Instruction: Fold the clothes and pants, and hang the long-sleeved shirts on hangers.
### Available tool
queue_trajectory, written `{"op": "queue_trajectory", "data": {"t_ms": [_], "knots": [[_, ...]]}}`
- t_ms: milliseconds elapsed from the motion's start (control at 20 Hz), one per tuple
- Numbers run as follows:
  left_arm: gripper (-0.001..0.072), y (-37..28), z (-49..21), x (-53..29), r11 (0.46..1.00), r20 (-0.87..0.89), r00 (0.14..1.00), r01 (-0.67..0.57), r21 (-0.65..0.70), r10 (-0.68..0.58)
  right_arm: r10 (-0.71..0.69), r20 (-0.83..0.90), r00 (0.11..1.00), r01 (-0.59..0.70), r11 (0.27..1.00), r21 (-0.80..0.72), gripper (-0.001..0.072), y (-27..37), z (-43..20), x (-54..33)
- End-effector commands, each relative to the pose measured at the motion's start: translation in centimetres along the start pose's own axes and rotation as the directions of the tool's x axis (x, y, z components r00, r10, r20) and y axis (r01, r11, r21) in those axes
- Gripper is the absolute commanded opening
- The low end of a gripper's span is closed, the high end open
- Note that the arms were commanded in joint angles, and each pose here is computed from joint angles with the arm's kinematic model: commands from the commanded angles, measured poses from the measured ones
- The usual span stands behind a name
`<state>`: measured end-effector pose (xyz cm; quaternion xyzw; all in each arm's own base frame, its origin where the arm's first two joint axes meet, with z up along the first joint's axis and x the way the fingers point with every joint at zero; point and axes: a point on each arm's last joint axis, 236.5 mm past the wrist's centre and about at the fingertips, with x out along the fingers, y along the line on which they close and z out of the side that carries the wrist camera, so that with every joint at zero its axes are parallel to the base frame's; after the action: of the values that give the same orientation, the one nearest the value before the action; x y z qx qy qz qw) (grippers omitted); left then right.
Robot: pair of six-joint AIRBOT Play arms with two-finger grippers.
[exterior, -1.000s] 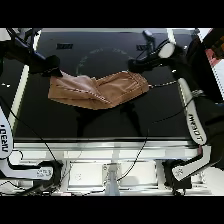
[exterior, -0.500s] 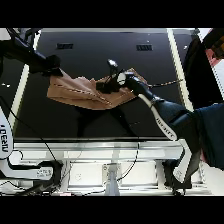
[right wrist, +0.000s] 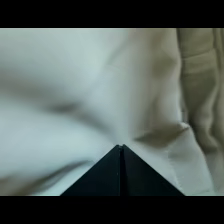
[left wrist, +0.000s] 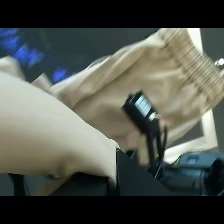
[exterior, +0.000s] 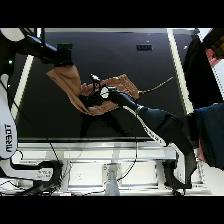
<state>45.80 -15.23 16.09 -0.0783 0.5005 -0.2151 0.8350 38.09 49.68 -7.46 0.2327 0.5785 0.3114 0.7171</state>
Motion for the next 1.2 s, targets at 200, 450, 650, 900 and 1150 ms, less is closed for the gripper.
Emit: {"op": "queue_trajectory", "data": {"t_ms": [200,450,650,900,1150], "knots": [[0.0012,-2.2,0.2,3.6,0.997,-0.005,1.0,-0.01,0.076,0.01,0.024,0.015,1.0,-0.026,0.99,0.141,0.0042,-0.6,1.5,-0.8],[0.0012,-2.2,0.2,3.6,0.997,-0.004,1.0,-0.011,0.076,0.011,-0.086,0.083,0.993,0.065,0.972,0.227,0.0042,-6.0,5.6,-5.4],[0.0012,-2.7,0.2,3.7,0.997,-0.004,1.0,-0.003,0.081,0.003,-0.174,0.133,0.976,0.138,0.96,0.245,0.0041,-10.6,7.8,-10.5],[0.0012,-6.5,-0.5,6.1,0.989,-0.018,0.999,0.04,0.142,-0.038,-0.313,0.263,0.913,0.26,0.941,0.218,0.0041,-15.5,12.1,-20.7],[0.0013,-11.9,-1.9,12.1,0.987,-0.043,0.995,0.1,0.127,-0.095,-0.38,0.442,0.812,0.311,0.924,0.224,0.0042,-18.6,16.5,-33.1]]}}
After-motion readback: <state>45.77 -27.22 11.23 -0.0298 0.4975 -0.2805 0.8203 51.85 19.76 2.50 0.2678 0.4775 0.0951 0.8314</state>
